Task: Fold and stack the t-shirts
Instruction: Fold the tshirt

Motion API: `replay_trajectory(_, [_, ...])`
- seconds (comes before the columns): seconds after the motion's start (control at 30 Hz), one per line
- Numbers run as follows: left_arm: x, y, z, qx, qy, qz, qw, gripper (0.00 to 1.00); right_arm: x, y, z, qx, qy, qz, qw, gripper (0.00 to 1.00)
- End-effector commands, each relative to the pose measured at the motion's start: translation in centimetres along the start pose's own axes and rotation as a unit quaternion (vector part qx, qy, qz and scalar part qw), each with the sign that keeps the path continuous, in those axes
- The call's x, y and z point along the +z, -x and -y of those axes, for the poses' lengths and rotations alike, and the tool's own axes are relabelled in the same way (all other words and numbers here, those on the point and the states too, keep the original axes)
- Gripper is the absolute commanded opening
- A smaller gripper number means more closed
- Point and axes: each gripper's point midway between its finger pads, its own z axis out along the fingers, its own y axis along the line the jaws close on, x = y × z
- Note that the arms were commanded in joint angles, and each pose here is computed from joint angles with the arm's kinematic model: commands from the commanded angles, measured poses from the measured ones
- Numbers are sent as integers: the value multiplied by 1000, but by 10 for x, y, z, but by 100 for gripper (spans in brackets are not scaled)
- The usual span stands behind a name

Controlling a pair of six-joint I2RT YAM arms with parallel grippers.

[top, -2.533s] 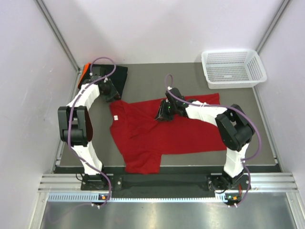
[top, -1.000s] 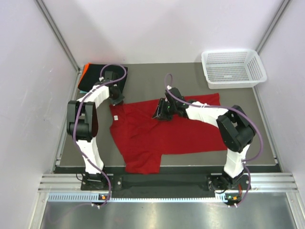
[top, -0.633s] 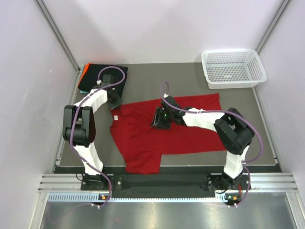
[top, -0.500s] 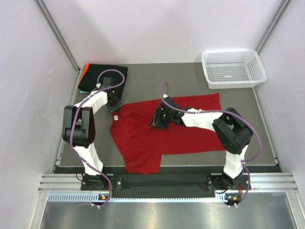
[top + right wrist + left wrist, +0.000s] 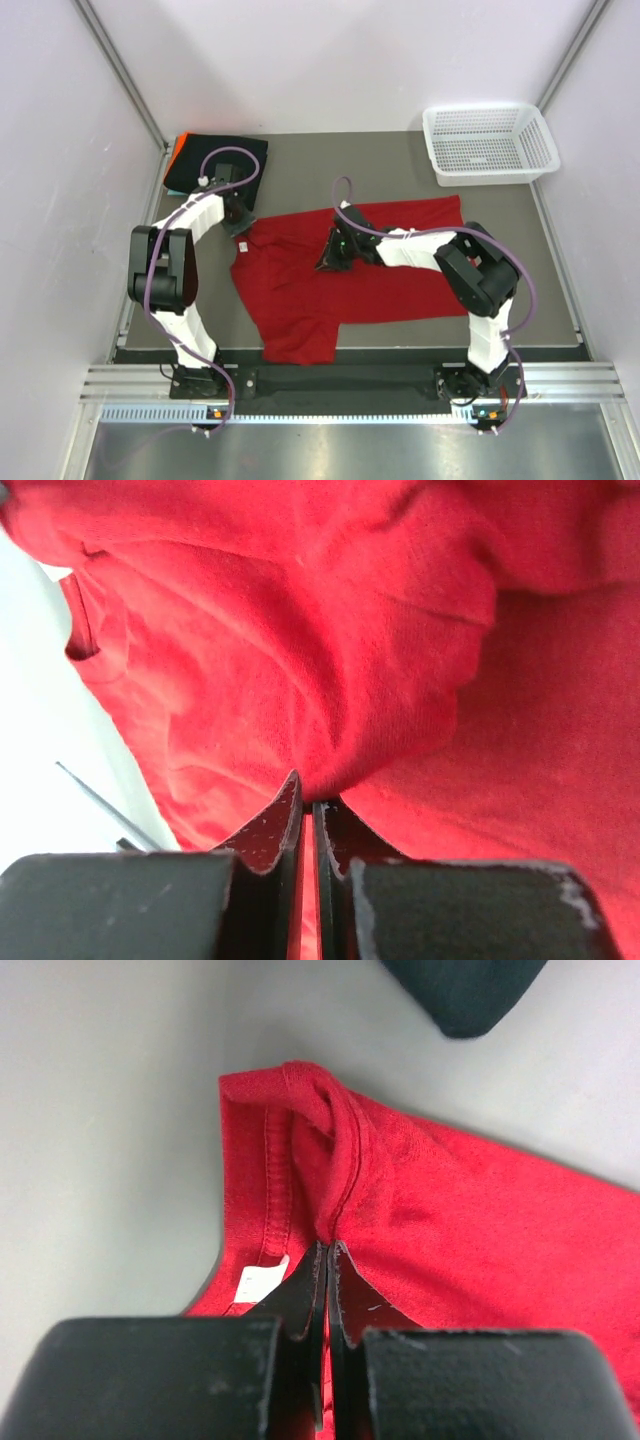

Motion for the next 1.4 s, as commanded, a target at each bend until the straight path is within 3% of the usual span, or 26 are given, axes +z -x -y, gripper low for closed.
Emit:
replay_trajectory(0.0, [-12, 32, 10, -3, 5, 45, 999, 0, -31, 18, -42, -23, 44, 21, 999, 0])
replay_trajectory(0.33, [-7, 36, -8, 10, 59, 54, 997, 0, -51, -7, -33, -28, 50, -34, 998, 0])
replay_trajectory(0.6, [11, 37, -1, 30, 37, 60, 997, 0, -42, -11, -24, -32, 50, -42, 997, 2])
replay_trajectory(0.83, [19, 31, -17, 25, 89, 38, 995, 0, -25, -11, -11, -34, 27, -51, 998, 16])
replay_trajectory(0.9, [21, 32, -18, 29, 95, 39, 994, 0, -25, -10, -10, -32, 23, -52, 998, 26])
replay_trajectory(0.97, [20, 35, -14, 43, 87, 38, 995, 8, -30, -8, -9, -33, 16, -50, 998, 31])
replay_trajectory(1.07, [6, 44, -18, 38, 100, 56, 993, 30, -42, 1, -5, -32, 4, -30, 999, 32])
replay_trajectory(1.23, [-40, 58, -5, 63, 83, 87, 991, 37, -69, 28, 9, -18, -16, 18, 1000, 32])
replay_trajectory(1.37, [-56, 11, 14, 108, 24, 17, 994, 34, -82, 50, 33, 12, -43, 48, 998, 32])
